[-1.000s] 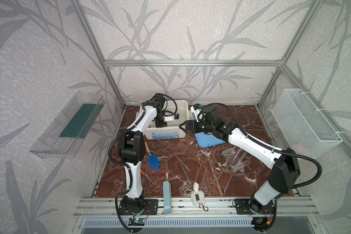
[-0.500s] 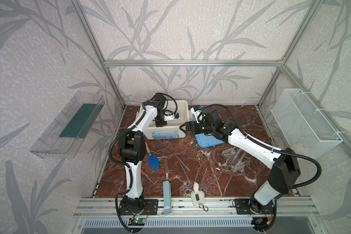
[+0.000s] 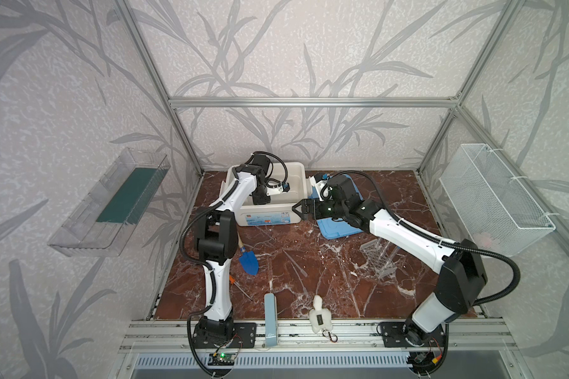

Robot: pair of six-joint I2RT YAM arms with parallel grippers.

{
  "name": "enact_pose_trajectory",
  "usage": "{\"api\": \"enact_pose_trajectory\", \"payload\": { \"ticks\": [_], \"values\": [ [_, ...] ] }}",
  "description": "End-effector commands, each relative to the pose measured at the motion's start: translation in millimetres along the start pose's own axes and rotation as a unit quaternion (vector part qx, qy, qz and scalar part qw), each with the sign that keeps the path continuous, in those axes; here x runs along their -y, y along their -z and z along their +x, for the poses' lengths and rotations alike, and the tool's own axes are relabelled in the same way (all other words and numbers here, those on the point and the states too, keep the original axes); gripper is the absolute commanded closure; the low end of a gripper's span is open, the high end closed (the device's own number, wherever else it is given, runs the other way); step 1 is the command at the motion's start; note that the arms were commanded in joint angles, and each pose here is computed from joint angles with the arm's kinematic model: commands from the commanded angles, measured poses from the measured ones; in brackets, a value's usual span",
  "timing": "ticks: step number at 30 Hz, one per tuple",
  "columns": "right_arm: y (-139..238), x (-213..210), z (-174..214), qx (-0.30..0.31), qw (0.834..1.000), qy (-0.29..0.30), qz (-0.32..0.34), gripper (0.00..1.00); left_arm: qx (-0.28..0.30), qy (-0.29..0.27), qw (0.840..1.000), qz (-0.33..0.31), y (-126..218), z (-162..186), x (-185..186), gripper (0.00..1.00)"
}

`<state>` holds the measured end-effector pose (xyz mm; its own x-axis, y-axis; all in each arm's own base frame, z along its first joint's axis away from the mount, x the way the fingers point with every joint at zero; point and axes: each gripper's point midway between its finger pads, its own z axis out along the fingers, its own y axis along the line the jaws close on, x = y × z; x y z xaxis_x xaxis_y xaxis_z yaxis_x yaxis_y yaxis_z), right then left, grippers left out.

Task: Organize the chemistry lab equipment
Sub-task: 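Lower the rod into the bin with the left gripper while the right hovers nearby, then open the left gripper to drop the rod and move back toward the pipettes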

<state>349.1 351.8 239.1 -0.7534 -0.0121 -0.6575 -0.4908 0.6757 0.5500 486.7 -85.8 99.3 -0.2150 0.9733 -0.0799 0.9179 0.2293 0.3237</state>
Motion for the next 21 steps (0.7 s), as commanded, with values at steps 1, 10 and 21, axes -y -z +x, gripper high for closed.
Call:
{"api": "enact_pose_trajectory", "payload": {
  "ticks": [1, 10, 21],
  "values": [
    [24.7, -13.9, -17.2, 0.032, 0.999, 0.014, -0.007, 0.03, -0.008, 0.004, 1.0, -0.027, 8.3, 5.0, -10.3, 0.68],
    [57.0, -24.5, -26.5, 0.051, 0.998, 0.03, -0.001, 0.03, 0.042, 0.05, 0.989, -0.135, 87.9, -11.1, -46.6, 0.47],
    [105.7, -20.2, -12.8, 0.069, 0.997, 0.037, 0.029, 0.02, 0.164, 0.132, 0.946, -0.247, 216.4, -44.3, -56.0, 0.34]
  ]
}}
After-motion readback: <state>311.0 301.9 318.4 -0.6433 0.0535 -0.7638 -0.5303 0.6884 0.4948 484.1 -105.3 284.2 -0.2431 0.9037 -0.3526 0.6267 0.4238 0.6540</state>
